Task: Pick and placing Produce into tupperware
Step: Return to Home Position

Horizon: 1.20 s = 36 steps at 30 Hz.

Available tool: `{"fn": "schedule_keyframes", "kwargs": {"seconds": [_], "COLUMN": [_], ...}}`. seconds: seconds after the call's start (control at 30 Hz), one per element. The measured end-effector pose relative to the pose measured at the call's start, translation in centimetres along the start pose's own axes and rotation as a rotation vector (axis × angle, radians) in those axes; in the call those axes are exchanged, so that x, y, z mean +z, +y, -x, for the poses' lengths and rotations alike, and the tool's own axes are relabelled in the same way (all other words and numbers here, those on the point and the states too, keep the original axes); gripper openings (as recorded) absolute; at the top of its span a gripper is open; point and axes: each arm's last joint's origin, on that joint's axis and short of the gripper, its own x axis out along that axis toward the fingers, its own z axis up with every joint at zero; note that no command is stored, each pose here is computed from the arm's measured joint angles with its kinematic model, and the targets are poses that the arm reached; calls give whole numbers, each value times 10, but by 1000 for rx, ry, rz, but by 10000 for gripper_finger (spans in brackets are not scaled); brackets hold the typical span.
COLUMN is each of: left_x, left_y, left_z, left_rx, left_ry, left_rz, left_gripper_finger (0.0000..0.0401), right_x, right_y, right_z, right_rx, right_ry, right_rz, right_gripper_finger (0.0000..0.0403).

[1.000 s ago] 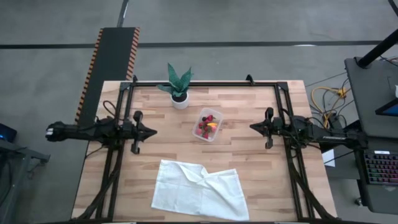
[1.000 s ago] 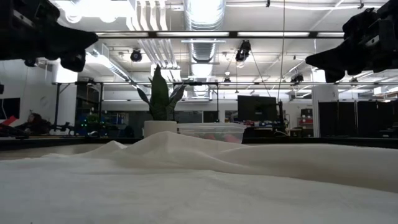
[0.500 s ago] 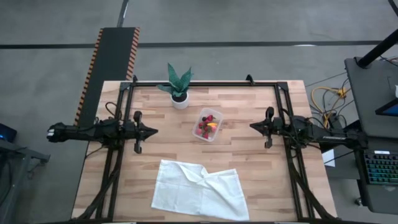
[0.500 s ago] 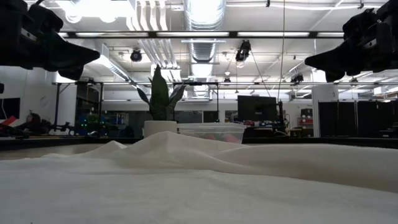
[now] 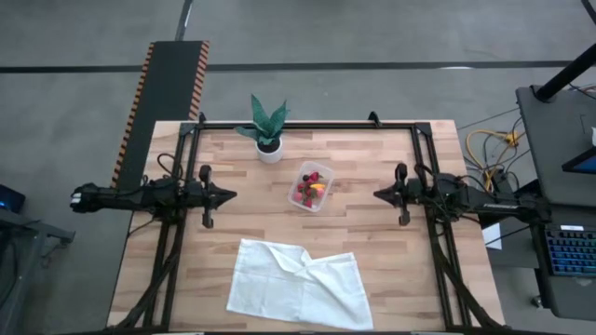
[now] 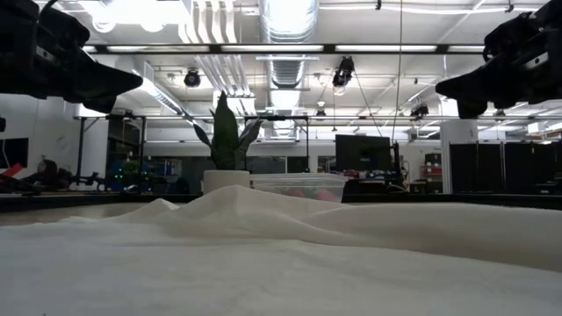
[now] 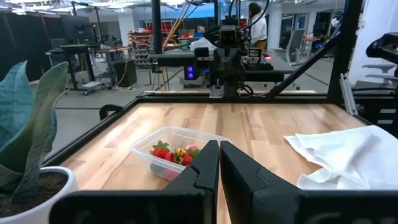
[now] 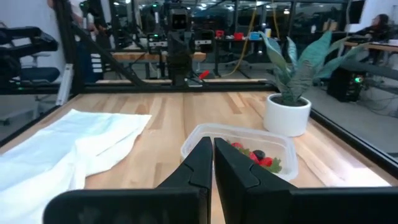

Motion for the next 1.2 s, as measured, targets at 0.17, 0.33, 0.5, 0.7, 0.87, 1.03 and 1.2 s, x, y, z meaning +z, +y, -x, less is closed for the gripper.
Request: {"fn": "schedule_keyframes", "kwargs": {"seconds": [0.17, 0.33, 0.5, 0.7, 0.87, 1.03, 1.2], "left_x": [0, 0, 0, 1, 0, 0, 1], "left_y": [0, 0, 0, 0, 0, 0, 0], "left_z": [0, 0, 0, 0, 0, 0, 0], "left_rx": [0, -6, -7, -8, -9, -9, -9], "left_ry": [1, -6, -9, -10, -9, -8, -8], "left_rz": [-4, -5, -4, -4, -4, -4, -3], "left_gripper_finger": [0, 0, 0, 0, 0, 0, 0], "right_x": [-1, -2, -2, -2, -2, -2, -2], "right_y": [0, 0, 0, 0, 0, 0, 0], "right_z": [0, 0, 0, 0, 0, 0, 0], "right_rx": [15, 14, 9, 7, 6, 6, 6], "right_ry": [5, 19, 19, 19, 19, 19, 19], "right_rz": [2, 1, 0, 7, -84, -88, -95], "right_gripper_finger": [8, 8, 8, 9, 9, 9, 9]}}
